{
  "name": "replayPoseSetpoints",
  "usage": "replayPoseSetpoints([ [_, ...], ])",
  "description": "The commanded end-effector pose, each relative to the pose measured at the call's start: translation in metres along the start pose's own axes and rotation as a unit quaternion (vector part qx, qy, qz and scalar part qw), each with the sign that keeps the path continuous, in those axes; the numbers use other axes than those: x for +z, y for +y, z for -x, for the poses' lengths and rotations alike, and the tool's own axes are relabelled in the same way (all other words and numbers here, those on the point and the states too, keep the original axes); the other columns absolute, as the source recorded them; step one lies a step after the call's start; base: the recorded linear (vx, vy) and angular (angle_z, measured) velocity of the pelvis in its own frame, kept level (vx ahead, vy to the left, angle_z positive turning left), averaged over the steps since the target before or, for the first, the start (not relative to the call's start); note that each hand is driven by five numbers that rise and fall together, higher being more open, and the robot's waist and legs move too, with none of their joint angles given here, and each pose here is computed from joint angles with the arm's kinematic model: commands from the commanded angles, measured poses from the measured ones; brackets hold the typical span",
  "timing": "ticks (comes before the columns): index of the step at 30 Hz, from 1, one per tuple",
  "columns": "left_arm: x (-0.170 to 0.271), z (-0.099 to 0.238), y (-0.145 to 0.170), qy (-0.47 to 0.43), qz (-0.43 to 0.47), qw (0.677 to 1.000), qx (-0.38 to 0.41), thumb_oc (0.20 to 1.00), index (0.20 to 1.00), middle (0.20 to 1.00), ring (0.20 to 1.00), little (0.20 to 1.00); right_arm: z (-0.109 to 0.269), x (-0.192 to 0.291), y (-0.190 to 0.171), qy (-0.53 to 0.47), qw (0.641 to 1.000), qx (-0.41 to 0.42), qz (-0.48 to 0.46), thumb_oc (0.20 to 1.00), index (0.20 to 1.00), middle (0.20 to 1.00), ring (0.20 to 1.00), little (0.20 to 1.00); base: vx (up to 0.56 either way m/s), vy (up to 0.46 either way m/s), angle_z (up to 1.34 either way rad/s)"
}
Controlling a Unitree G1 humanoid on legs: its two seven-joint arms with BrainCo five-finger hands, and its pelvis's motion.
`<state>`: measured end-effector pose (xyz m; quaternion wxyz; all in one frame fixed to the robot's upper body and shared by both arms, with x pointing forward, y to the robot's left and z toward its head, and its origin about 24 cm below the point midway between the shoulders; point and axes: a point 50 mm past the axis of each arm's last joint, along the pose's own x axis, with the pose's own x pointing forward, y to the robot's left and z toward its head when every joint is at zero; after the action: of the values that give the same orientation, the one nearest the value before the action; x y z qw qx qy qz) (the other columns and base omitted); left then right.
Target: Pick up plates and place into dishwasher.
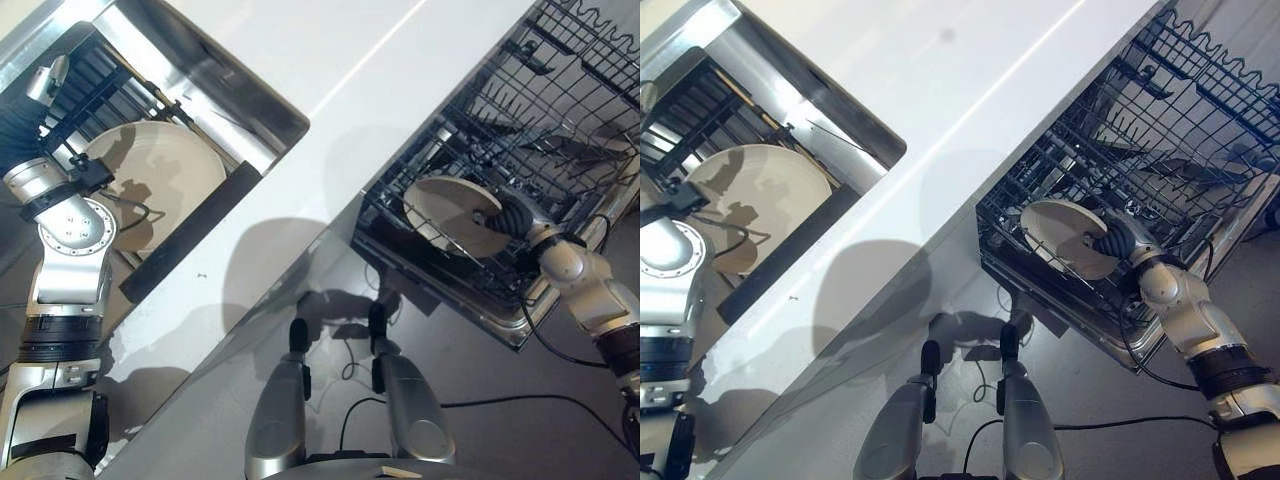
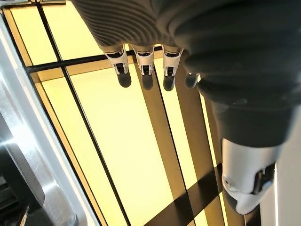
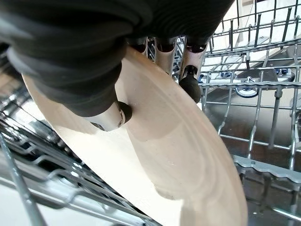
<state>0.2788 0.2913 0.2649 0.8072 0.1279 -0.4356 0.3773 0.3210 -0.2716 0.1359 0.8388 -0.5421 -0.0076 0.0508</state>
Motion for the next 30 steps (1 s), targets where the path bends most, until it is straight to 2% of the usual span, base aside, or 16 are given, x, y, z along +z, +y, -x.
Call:
replayPoseSetpoints([
  [1,0.026,-0.025,-0.003,-0.063,0.003,0.998,0.006,1.000,1.000,1.000,1.000,1.000,0.006,0.029,0.064,-0.069,0.989,0.130,-0.024,0.200,0.200,0.200,0.200,0.200,0.00,0.000,0.00],
  [8,0.019,-0.029,-0.002,-0.041,-0.005,0.999,0.003,1.000,1.000,1.000,1.000,1.000,0.010,0.026,0.070,-0.057,0.991,0.116,-0.034,0.200,0.200,0.200,0.200,0.200,0.00,0.000,0.01],
  [9,0.018,-0.028,-0.002,-0.039,-0.006,0.999,0.002,1.000,1.000,1.000,1.000,1.000,0.011,0.025,0.070,-0.055,0.991,0.114,-0.035,0.263,0.263,0.263,0.263,0.263,0.00,0.005,0.06],
  [10,0.017,-0.028,0.000,-0.039,-0.006,0.999,0.004,1.000,1.000,1.000,1.000,1.000,0.012,0.023,0.070,-0.052,0.992,0.110,-0.037,0.467,0.467,0.467,0.467,0.467,0.01,0.004,0.05],
  [11,0.017,-0.028,0.001,-0.039,-0.007,0.999,0.004,1.000,1.000,1.000,1.000,1.000,0.013,0.021,0.070,-0.049,0.992,0.108,-0.039,0.580,0.580,0.580,0.580,0.580,0.00,0.000,0.00],
  [12,0.016,-0.027,0.001,-0.037,-0.007,0.999,0.003,1.000,1.000,1.000,1.000,1.000,0.014,0.019,0.071,-0.045,0.992,0.107,-0.041,0.771,0.771,0.771,0.771,0.771,0.00,0.000,0.00],
  [14,0.015,-0.027,0.002,-0.033,-0.010,0.999,-0.002,1.000,1.000,1.000,1.000,1.000,0.016,0.016,0.072,-0.036,0.993,0.099,-0.048,1.000,1.000,1.000,1.000,1.000,0.00,0.000,0.00],
  [17,0.012,-0.025,0.004,-0.028,-0.014,0.999,-0.008,1.000,1.000,1.000,1.000,1.000,0.020,0.010,0.070,-0.027,0.994,0.081,-0.071,1.000,1.000,1.000,1.000,1.000,0.05,-0.008,0.00],
  [23,-0.003,-0.016,0.018,-0.017,-0.089,0.995,-0.031,1.000,1.000,1.000,1.000,1.000,0.029,-0.001,0.040,-0.019,0.991,-0.030,-0.133,1.000,1.000,1.000,1.000,1.000,0.09,0.030,0.01],
  [30,-0.030,0.008,0.042,0.043,-0.142,0.986,-0.072,1.000,1.000,1.000,1.000,1.000,0.049,-0.004,0.008,-0.032,0.987,-0.092,-0.128,1.000,1.000,1.000,1.000,1.000,0.12,0.096,-0.03],
])
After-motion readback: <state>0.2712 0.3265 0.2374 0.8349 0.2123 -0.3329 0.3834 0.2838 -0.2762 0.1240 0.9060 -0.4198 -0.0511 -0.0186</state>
